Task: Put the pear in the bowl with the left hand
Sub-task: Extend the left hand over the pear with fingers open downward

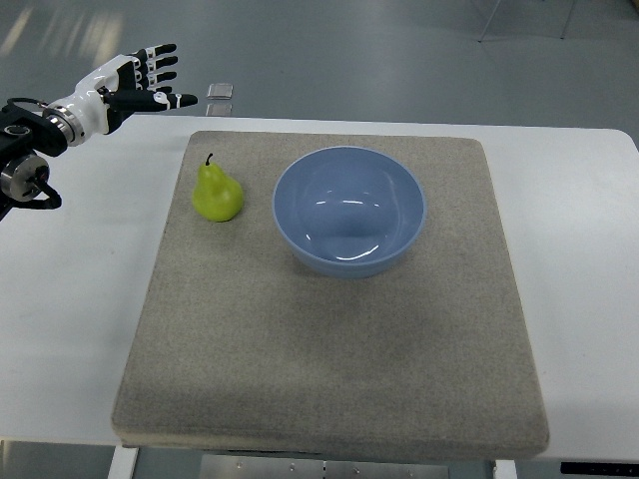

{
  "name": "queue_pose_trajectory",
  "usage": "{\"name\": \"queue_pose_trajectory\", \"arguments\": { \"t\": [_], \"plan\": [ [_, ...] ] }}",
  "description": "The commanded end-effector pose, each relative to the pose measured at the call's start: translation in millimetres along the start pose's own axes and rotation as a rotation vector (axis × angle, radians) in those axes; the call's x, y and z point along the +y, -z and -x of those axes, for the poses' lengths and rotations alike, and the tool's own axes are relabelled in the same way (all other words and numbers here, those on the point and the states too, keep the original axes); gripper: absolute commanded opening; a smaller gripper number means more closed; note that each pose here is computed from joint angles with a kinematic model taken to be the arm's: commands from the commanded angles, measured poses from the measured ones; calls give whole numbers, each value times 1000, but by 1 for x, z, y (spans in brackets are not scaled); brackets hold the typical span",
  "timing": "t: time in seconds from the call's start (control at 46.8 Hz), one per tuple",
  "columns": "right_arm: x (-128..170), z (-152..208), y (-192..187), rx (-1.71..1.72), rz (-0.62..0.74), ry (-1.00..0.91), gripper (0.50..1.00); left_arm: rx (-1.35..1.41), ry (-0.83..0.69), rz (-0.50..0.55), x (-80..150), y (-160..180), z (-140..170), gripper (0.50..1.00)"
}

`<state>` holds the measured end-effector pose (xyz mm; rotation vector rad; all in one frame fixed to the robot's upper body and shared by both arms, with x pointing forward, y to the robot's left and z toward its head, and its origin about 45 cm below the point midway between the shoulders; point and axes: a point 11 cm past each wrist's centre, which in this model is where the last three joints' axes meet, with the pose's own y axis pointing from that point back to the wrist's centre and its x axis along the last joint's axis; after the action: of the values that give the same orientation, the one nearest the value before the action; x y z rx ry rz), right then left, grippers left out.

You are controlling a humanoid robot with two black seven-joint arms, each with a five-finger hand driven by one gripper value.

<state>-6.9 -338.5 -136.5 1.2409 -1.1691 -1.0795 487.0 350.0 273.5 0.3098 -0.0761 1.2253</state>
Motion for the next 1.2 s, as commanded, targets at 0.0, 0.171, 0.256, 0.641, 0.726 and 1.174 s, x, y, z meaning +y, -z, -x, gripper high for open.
{"name": "queue_pose_trajectory", "arguments": {
  "t": [0.0, 0.171, 0.256, 0.641, 0.726, 1.174],
  "plan": [
    [0, 0, 0, 0, 0, 1, 926, -97, 38, -16, 3, -3, 2, 992],
    [0, 0, 0, 0, 0, 0, 924, -313, 114, -10, 9, -23, 6, 992],
    [0, 0, 0, 0, 0, 1, 924, -386, 143, 8, 15, -37, 7, 992],
    [0, 0, 0, 0, 0, 1, 926, -744, 369, -19, 32, -43, 23, 990],
    [0, 0, 0, 0, 0, 0, 924, -824, 397, -1, 32, -46, 25, 992],
    [0, 0, 0, 0, 0, 0, 926, -1049, 515, 57, 32, -51, 45, 992]
  ]
}}
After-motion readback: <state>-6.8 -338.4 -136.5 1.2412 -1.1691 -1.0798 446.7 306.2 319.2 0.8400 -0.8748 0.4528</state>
